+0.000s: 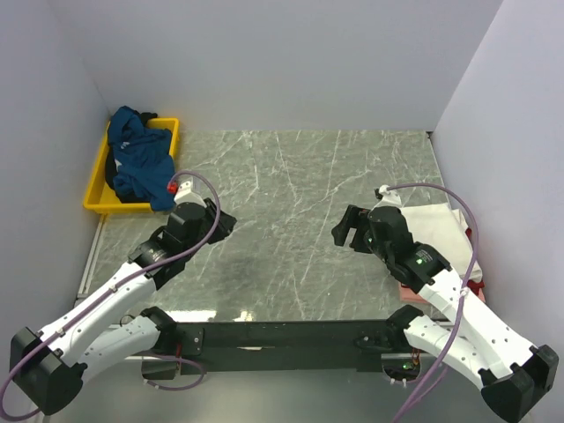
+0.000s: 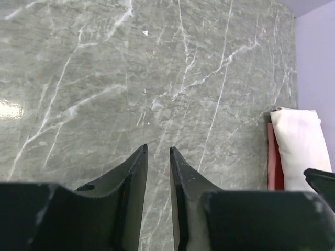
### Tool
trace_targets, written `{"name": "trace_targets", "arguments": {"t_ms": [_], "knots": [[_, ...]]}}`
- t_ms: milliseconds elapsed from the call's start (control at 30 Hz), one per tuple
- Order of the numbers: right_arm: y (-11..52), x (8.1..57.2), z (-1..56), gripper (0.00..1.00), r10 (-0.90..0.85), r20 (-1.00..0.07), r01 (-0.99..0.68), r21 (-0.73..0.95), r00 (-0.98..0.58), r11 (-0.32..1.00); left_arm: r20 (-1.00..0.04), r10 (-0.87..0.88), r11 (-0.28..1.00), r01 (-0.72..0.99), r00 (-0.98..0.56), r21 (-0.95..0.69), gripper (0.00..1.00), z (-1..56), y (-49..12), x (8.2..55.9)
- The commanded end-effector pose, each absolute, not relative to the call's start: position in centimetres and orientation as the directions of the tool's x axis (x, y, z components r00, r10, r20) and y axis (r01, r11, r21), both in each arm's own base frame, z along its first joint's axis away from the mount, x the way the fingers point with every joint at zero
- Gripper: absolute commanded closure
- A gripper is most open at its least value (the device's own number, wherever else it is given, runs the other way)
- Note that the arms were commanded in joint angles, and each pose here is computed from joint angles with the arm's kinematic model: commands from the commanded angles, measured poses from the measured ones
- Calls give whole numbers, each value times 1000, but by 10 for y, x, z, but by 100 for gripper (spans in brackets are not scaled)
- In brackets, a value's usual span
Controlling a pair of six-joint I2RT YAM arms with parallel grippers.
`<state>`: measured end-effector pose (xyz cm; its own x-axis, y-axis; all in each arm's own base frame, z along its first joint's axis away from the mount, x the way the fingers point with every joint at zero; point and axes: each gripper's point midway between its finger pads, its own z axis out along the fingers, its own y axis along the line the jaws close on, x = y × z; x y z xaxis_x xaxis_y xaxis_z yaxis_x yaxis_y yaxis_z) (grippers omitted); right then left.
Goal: Fold and stack the t-shirts
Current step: Grab the tshirt from the pile
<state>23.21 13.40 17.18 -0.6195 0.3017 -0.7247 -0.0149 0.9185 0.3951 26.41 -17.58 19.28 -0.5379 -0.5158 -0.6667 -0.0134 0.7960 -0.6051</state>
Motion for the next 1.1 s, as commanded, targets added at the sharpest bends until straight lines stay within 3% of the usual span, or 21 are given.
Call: {"name": "trace_targets", "arguments": {"t_ms": [0, 300, 600, 700, 900, 1067], "knots": [[142, 233, 191, 11, 306, -754, -80, 428, -581, 900, -682, -556, 781, -16, -475, -625, 70, 219, -173, 275], [149, 225, 199, 11, 286, -779, -180, 451, -558, 874, -740, -542, 832, -130, -397, -539, 50, 238, -151, 302], [156, 220, 196, 11, 258, -770, -215, 454, -584, 865, -779, -596, 753, -473, -196, -457, 38, 275, -18, 384], [159, 219, 198, 11, 251, -770, -237, 460, -587, 856, -777, -598, 711, -578, -197, -401, 31, 253, 17, 412], [166, 215, 194, 11, 227, -755, -261, 467, -615, 845, -744, -633, 592, -753, -214, -286, 27, 193, 86, 441], [168, 215, 192, 11, 221, -752, -270, 469, -621, 841, -714, -661, 547, -800, -231, -248, 27, 161, 115, 465]]}}
